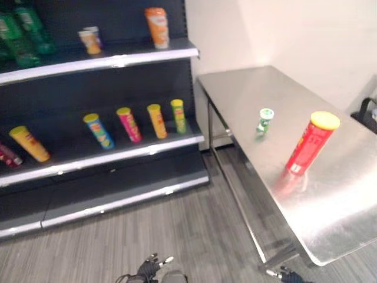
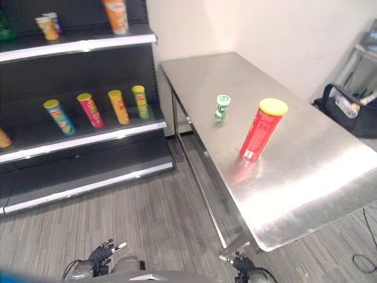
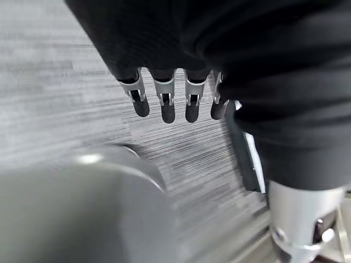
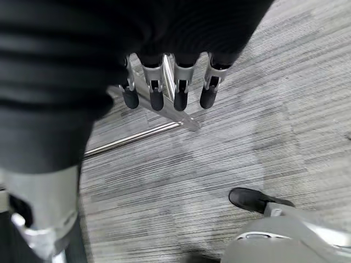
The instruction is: Put the goods on the table back onto the shelves and tidy them up.
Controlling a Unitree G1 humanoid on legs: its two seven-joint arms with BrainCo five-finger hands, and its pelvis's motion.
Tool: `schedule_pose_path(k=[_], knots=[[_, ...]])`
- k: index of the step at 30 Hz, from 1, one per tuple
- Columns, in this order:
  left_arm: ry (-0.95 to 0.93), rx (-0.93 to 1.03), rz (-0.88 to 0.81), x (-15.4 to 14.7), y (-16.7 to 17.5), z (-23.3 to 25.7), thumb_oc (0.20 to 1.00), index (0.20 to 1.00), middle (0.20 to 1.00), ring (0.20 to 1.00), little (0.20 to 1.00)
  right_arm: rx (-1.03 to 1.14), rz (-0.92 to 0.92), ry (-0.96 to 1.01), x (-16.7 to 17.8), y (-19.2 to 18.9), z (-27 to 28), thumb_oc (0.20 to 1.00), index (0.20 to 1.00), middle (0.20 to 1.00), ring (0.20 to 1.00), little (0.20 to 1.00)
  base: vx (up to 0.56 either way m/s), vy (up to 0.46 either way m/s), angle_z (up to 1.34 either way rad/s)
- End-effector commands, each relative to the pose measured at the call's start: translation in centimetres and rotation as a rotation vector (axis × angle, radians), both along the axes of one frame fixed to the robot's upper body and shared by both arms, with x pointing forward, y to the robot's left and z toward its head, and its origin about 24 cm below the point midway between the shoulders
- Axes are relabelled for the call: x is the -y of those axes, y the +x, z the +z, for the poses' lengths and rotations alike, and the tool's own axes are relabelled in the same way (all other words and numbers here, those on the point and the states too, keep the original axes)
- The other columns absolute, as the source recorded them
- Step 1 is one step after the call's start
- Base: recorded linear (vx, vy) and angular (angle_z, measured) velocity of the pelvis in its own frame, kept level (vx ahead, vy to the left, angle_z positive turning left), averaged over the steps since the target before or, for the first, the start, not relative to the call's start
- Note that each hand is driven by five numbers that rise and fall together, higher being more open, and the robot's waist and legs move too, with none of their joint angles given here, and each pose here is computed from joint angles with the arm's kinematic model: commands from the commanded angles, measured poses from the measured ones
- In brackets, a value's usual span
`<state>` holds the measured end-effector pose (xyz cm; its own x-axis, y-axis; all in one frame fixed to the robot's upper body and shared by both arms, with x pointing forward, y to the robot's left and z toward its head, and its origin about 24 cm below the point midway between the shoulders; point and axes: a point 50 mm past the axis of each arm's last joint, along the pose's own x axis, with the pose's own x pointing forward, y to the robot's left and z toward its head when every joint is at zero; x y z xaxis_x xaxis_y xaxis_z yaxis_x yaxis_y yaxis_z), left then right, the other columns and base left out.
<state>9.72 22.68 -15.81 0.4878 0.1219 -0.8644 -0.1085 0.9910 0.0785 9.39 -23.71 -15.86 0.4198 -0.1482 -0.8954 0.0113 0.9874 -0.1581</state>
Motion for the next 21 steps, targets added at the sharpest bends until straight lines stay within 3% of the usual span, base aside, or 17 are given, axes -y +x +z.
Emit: schedule_pose_path(k=[1,6,21], knots=[[0.026,0.028,-0.008,-0.5,0.9,0.3,1.0,1.0,1.0,1.0,1.0,-0.007,-0.032,-0.003,0.3,-1.8,-0.2,1.0,1.0,1.0,1.0,1.0,0.23,0.15,-1.02],[0.028,0.039,0.0,-0.6,0.6,0.4,1.0,1.0,1.0,1.0,1.0,-0.107,-0.048,-0.012,0.4,-4.5,-0.7,1.0,1.0,1.0,1.0,1.0,0.16,0.186,-1.02],[0.042,0.06,-0.02,-0.9,1.2,0.6,1.0,1.0,1.0,1.0,1.0,-0.157,-0.054,-0.013,0.6,-5.4,-0.8,1.0,1.0,1.0,1.0,1.0,0.03,0.096,-0.39]])
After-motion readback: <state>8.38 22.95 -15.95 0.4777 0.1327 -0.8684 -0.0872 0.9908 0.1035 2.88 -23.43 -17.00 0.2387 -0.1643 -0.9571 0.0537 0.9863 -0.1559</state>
